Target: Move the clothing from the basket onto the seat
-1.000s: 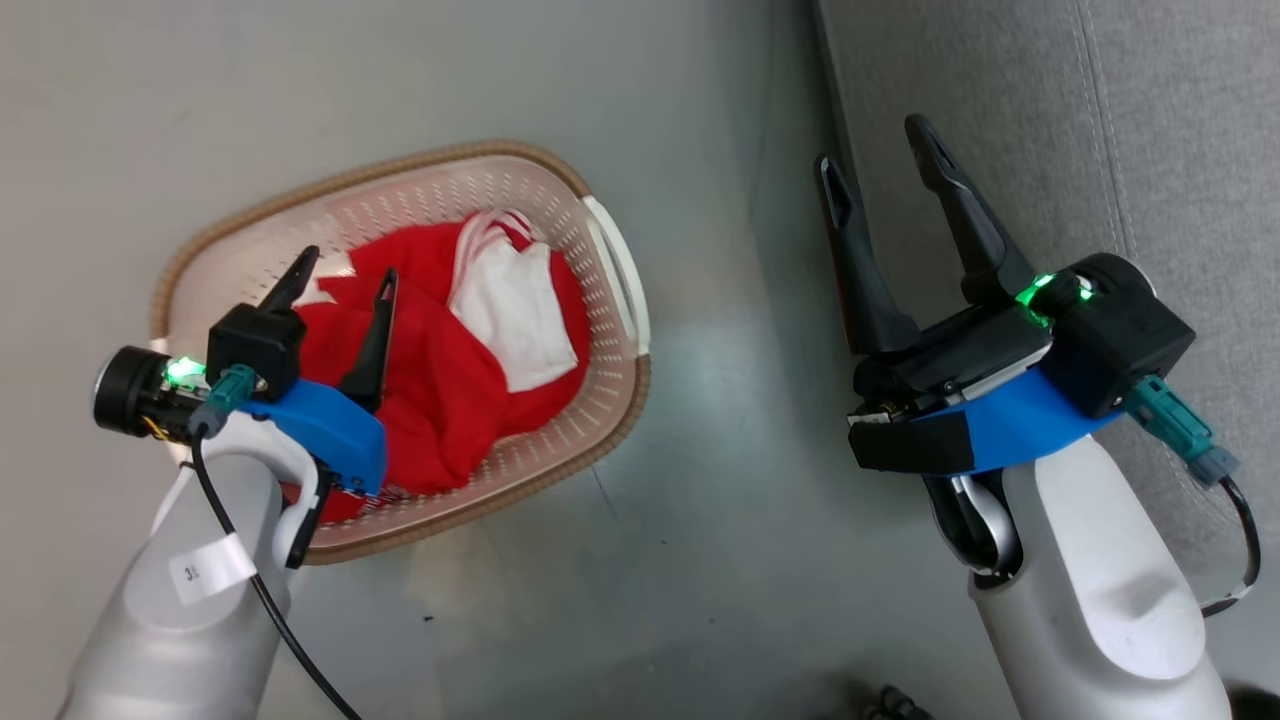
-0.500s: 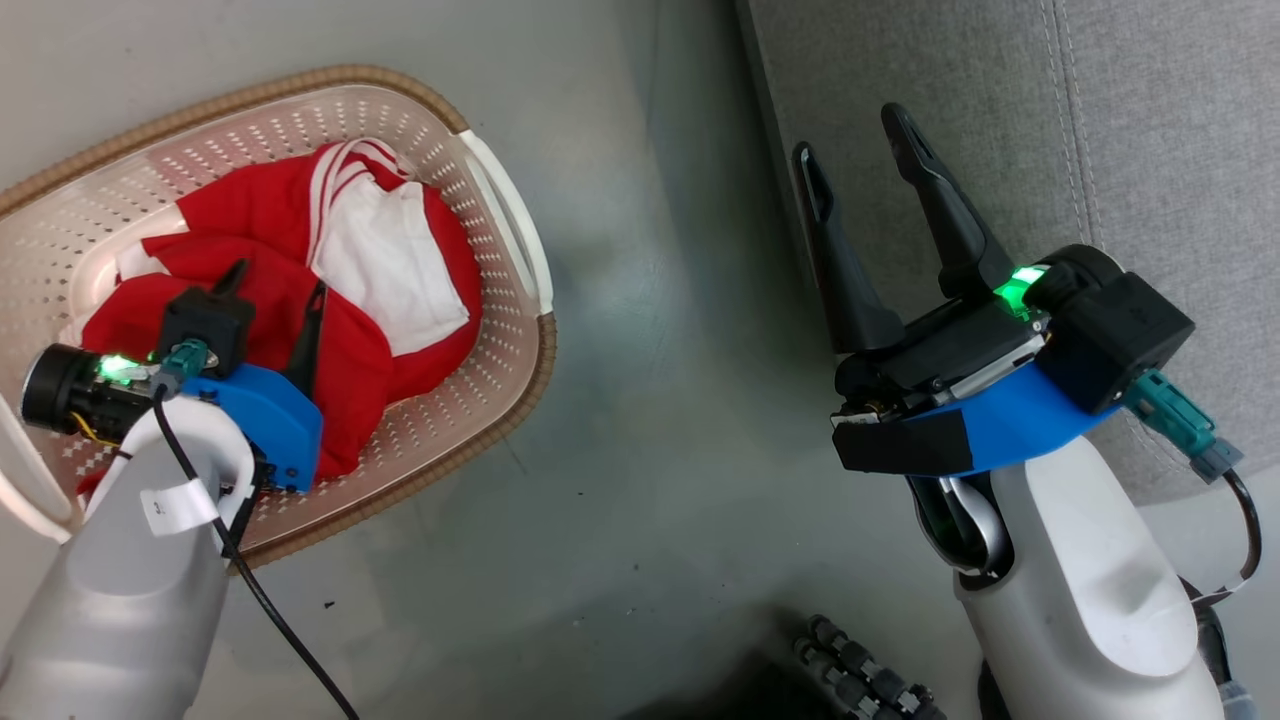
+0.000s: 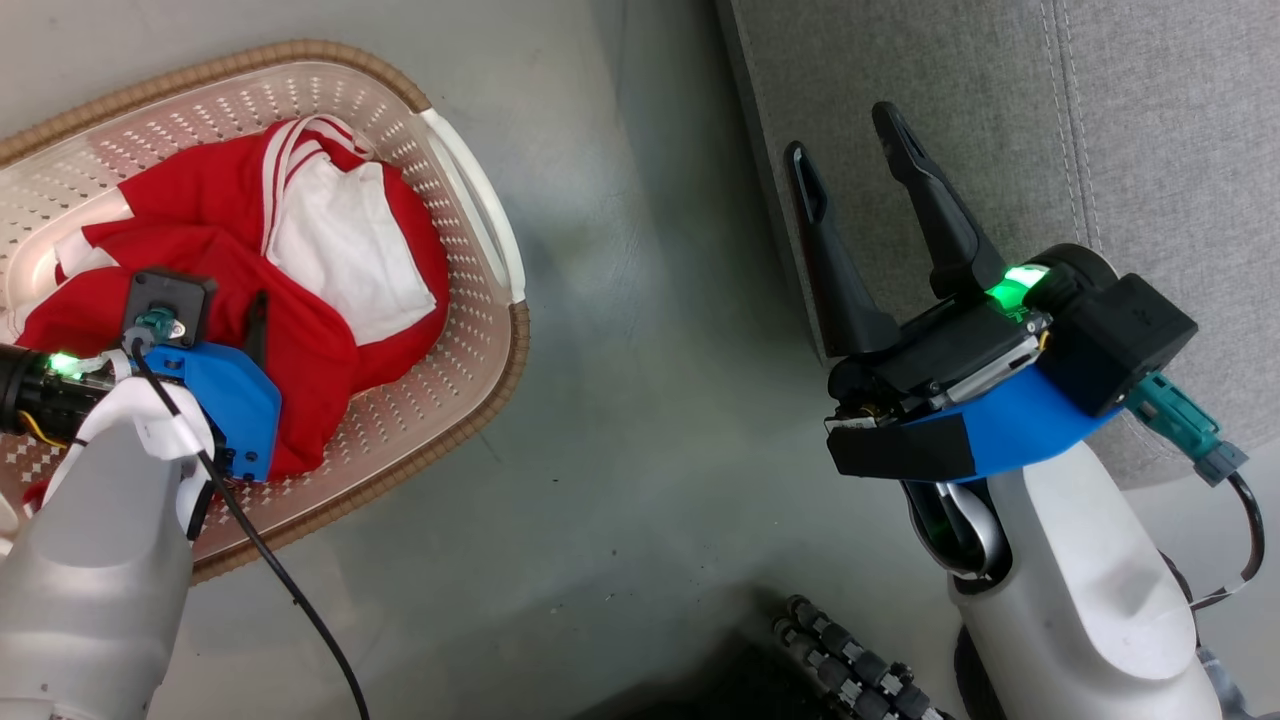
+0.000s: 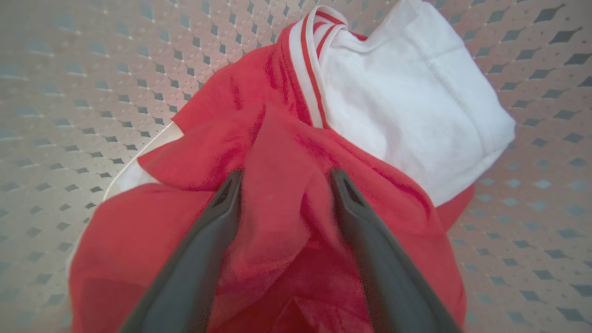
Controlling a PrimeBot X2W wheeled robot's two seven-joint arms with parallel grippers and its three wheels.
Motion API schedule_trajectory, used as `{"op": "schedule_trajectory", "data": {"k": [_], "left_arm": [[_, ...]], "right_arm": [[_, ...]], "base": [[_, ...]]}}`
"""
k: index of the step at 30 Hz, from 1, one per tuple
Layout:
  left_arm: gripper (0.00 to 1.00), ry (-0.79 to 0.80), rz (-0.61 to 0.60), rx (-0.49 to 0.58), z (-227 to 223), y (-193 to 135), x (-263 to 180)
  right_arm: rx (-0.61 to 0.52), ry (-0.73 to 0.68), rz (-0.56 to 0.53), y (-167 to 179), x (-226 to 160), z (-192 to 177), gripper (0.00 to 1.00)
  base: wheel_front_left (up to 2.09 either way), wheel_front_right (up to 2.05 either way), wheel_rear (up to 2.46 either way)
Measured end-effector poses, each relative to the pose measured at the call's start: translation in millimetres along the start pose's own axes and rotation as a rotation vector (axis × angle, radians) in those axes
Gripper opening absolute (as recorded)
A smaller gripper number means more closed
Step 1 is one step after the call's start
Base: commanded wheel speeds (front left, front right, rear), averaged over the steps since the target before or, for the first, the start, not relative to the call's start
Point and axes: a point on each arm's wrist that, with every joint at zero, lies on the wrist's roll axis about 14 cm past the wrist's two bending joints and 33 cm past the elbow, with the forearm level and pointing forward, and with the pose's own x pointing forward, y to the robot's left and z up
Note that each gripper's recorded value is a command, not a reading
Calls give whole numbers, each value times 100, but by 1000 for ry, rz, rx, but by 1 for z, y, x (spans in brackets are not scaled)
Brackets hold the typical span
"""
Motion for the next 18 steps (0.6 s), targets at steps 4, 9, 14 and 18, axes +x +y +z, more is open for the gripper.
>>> {"op": "schedule_trajectory", "data": {"k": [4, 9, 14, 18], "left_arm": [[100, 58, 15, 1, -8, 3, 3], [97, 88, 25, -21, -11, 4, 3], [0, 109, 26, -32, -15, 4, 1], [0, 110, 25, -39, -15, 7, -1]], "right_arm": [[5, 4, -3, -1, 0, -2, 100], [7, 2, -1, 0, 0, -1, 100], [7, 0, -2, 0, 0, 0, 100], [7, 1, 1, 1, 0, 0, 100]], "base": [[0, 0, 0], [0, 0, 0], [0, 0, 0], [0, 0, 0]]}}
